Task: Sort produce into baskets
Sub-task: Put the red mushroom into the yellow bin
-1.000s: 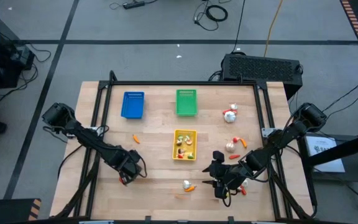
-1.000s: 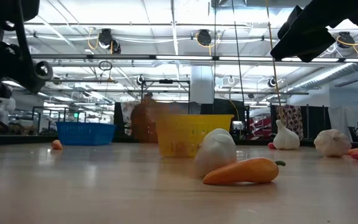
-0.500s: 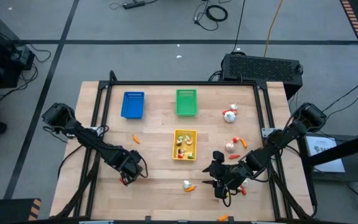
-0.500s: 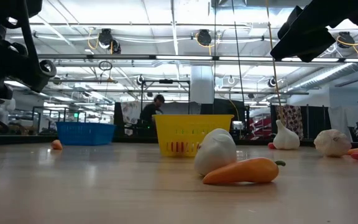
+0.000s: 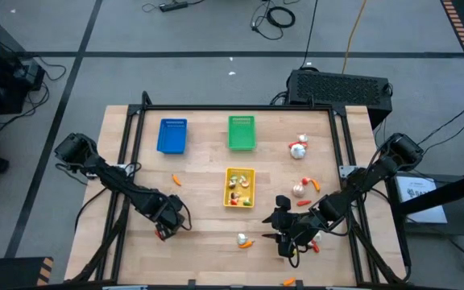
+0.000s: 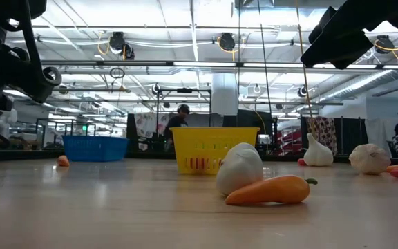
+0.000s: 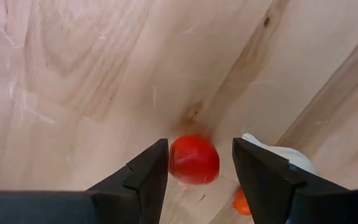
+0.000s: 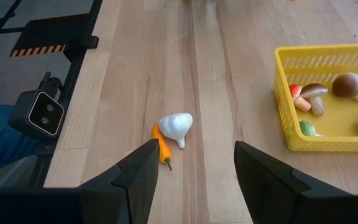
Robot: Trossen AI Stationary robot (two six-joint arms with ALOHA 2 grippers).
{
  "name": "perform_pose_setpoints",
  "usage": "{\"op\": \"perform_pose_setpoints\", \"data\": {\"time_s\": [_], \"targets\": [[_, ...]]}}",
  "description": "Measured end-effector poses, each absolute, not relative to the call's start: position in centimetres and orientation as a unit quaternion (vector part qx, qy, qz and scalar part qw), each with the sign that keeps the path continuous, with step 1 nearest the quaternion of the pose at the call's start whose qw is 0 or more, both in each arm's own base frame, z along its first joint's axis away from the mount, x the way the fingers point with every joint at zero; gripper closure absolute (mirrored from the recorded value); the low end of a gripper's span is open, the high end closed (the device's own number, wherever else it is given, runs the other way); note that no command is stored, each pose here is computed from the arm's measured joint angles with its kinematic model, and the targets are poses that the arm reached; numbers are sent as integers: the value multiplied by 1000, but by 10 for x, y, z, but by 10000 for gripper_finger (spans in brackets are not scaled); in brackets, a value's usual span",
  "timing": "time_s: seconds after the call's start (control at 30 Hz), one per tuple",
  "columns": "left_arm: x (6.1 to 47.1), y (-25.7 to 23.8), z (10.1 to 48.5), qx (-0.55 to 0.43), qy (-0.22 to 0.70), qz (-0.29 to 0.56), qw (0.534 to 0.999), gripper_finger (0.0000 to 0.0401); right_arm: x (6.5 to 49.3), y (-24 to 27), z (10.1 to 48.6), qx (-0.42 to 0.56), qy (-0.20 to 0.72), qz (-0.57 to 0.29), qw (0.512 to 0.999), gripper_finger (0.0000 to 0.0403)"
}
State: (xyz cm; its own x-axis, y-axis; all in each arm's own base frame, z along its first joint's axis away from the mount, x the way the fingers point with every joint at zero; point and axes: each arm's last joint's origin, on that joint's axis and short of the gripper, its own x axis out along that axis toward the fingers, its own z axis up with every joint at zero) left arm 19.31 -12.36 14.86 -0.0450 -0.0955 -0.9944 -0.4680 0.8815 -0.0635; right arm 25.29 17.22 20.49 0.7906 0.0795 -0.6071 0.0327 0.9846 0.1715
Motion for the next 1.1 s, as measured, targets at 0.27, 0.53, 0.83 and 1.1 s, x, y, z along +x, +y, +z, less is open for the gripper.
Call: {"op": "perform_pose_setpoints", "data": {"time_s": [0.27, 0.53, 0.83, 1.1], "targets": [[198, -127, 140, -201, 715, 136, 655, 216, 253, 172, 205, 87, 323, 13, 942, 204], [197, -127, 139, -188, 723, 133, 652, 244, 253, 172, 205, 87, 323, 13, 942, 204], [196, -126, 139, -178, 722, 133, 655, 308, 253, 172, 205, 87, 323, 13, 942, 204], [219, -118, 162, -145, 692, 124, 696, 315, 253, 172, 205, 89, 323, 12, 942, 204]]}}
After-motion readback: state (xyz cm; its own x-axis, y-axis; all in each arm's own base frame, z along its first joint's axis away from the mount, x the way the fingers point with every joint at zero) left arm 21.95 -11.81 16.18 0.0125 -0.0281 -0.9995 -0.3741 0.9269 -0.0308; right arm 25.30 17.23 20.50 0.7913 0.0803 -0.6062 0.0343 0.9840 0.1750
